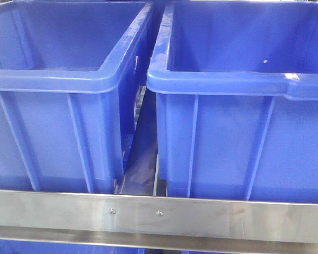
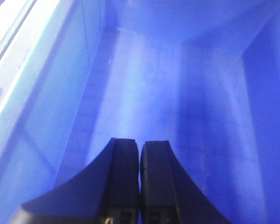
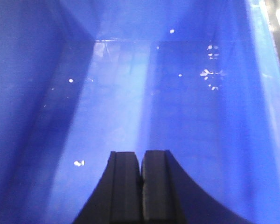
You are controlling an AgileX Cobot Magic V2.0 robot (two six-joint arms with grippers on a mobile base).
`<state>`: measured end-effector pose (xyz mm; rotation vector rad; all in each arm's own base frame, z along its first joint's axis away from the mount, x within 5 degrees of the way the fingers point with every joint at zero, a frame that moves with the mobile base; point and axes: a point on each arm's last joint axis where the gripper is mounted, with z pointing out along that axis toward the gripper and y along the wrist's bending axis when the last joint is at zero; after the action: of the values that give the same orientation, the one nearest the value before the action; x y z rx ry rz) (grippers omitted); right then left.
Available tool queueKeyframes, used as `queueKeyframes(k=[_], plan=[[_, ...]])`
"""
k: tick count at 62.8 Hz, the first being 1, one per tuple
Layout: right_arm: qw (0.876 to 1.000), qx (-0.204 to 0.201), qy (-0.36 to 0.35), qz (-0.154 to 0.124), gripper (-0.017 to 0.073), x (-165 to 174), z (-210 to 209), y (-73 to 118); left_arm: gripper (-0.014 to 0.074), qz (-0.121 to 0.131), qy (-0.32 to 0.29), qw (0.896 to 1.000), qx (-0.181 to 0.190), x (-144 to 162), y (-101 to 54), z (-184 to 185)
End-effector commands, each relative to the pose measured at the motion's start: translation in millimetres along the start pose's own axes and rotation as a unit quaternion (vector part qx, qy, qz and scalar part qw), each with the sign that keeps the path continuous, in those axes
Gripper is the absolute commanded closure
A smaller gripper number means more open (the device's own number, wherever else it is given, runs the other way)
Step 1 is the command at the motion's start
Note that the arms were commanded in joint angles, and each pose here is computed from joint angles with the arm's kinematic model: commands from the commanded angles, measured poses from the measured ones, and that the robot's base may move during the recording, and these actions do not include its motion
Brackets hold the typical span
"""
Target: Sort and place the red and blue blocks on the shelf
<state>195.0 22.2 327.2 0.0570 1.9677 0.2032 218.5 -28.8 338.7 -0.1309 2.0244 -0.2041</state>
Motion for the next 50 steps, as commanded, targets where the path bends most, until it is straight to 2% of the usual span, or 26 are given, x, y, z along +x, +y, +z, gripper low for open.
queueKeyframes(k=[1, 50], plan=[[0.998, -0.007, -0.054, -0.009, 0.051, -13, -13, 2.2, 0.0468, -0.007, -0.059, 0.998, 0.022, -13, -4.0, -15], [0.998, -0.012, -0.066, -0.01, 0.0508, 32, -68, -3.9, 0.0468, -0.002, -0.087, 0.996, 0.029, 53, 15.6, -67]])
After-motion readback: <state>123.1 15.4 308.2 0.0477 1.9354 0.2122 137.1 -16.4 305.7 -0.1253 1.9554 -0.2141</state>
